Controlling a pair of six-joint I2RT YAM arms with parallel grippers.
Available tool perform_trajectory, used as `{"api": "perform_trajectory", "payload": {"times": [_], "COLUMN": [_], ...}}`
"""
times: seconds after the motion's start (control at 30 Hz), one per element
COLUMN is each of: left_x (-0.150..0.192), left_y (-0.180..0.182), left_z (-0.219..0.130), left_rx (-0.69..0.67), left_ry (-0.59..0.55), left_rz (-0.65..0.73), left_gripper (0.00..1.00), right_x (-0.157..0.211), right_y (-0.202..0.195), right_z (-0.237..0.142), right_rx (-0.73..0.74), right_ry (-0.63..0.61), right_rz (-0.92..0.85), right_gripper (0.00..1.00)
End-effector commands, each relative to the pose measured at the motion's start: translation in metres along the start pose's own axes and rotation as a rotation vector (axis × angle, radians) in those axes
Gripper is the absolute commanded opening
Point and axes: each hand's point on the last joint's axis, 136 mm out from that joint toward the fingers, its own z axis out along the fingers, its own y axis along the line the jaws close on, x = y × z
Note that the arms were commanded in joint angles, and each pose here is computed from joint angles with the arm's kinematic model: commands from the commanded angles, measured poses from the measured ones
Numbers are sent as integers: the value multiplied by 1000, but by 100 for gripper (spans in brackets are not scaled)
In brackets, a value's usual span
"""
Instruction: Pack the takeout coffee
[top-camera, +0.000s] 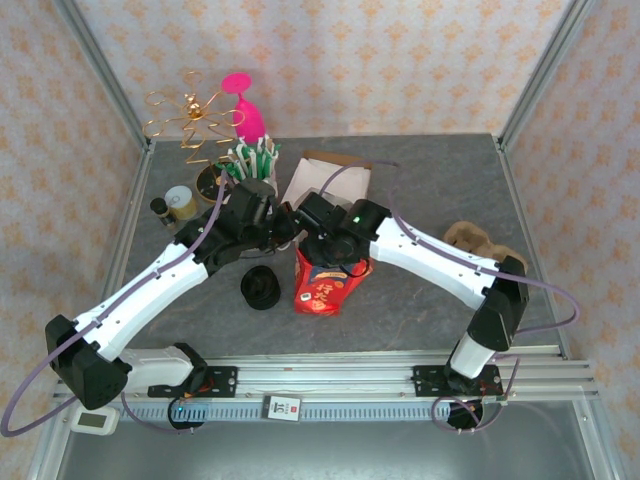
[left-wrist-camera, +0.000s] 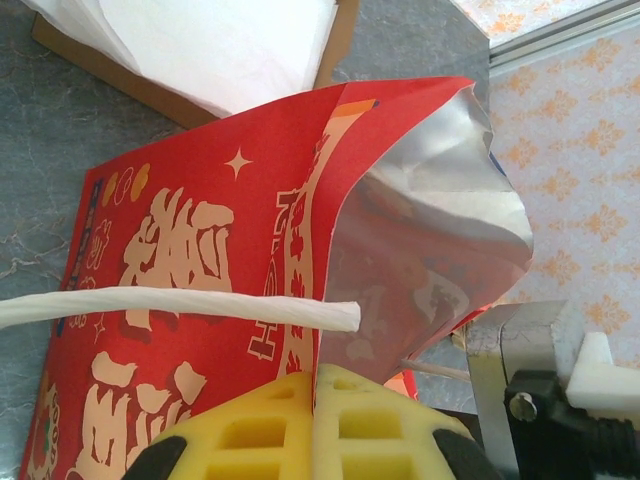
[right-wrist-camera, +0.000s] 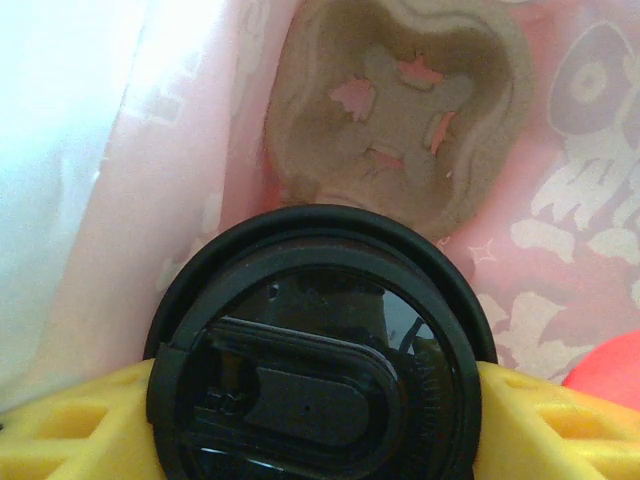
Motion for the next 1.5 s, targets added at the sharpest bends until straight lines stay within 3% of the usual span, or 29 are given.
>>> {"api": "perform_trajectory", "payload": {"times": [0.0,0.27,1.47], "left_x": [-5,-5,-11], "left_y": [11,11,7], "left_z": [5,8,8], "left_rx": [-35,-33,-43], "left_ry": [-34,-30,-46], "left_rz": [19,22,32], "left_gripper": [3,4,3], "right_x": [24,22,-9], "right_y": [-16,-17,-2], "right_z": [27,33,-13], "right_rx": [89,95,50], "right_ry": [117,117,23], "right_rz": [-45,-50,-66], "right_gripper": [68,69,97]}}
